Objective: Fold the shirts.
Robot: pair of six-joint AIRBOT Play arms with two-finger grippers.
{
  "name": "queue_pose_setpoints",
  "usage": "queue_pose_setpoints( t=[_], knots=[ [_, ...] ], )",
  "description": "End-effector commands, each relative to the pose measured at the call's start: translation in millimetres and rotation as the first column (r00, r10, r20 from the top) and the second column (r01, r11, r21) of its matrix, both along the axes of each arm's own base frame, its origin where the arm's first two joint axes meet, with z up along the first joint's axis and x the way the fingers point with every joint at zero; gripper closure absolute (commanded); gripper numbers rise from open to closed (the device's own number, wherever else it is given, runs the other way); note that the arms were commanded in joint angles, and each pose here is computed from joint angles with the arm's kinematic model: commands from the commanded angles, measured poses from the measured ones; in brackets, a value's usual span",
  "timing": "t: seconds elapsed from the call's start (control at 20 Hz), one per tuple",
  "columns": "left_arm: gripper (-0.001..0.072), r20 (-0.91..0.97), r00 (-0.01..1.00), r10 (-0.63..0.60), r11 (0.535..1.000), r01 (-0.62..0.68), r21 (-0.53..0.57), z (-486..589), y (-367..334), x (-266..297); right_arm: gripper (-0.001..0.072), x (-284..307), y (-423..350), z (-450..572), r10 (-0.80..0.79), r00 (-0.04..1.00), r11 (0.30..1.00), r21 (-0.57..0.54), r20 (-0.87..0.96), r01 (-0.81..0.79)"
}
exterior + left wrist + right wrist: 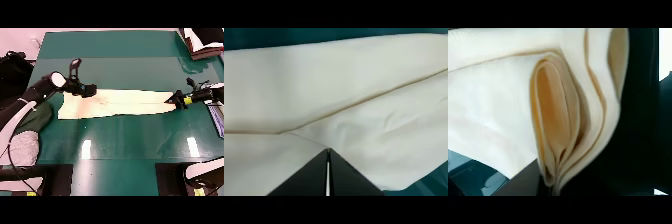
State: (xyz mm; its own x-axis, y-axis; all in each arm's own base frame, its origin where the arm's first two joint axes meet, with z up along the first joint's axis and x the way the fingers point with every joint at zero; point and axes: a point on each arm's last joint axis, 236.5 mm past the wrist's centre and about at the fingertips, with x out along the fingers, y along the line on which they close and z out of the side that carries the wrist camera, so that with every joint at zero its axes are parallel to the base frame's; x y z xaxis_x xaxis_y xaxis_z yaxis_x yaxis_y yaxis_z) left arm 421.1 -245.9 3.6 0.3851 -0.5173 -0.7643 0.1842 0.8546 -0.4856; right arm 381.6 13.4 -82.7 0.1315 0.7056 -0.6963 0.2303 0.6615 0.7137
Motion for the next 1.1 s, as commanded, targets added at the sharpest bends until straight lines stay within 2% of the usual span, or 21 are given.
queue_pose_setpoints(
  t=[0.0, 0.25, 0.5, 0.8, 1.05],
  knots=[
    [0.0680, -0.057, 0.998, -0.035, 0.999, 0.034, -0.028, -19.8, -29.8, -0.9, 0.0693, 12.8, 19.0, 14.9, 0.047, 0.997, 0.999, 0.024, 0.062, -0.049],
    [0.0681, -0.043, 0.997, -0.063, 0.996, 0.060, -0.065, -20.0, -63.7, 25.6, 0.0693, 37.9, 28.2, 111.7, 0.117, 0.956, 0.993, -0.054, 0.270, -0.106],
    [0.0680, -0.041, 0.991, -0.129, 0.989, 0.126, -0.079, -31.7, -107.6, 35.8, 0.0693, 45.5, 79.7, 234.0, 0.189, 0.853, 0.981, -0.136, 0.487, -0.139],
    [0.0681, -0.108, 0.977, -0.185, 0.982, 0.180, -0.059, -62.7, -125.5, 23.5, 0.0694, 31.9, 159.6, 308.7, 0.287, 0.740, 0.957, -0.153, 0.608, -0.246],
    [0.0680, -0.116, 0.974, -0.195, 0.980, 0.189, -0.056, -61.8, -124.2, 23.7, 0.0693, 26.8, 215.7, 332.3, 0.297, 0.670, 0.949, -0.135, 0.680, -0.285]
  ],
)
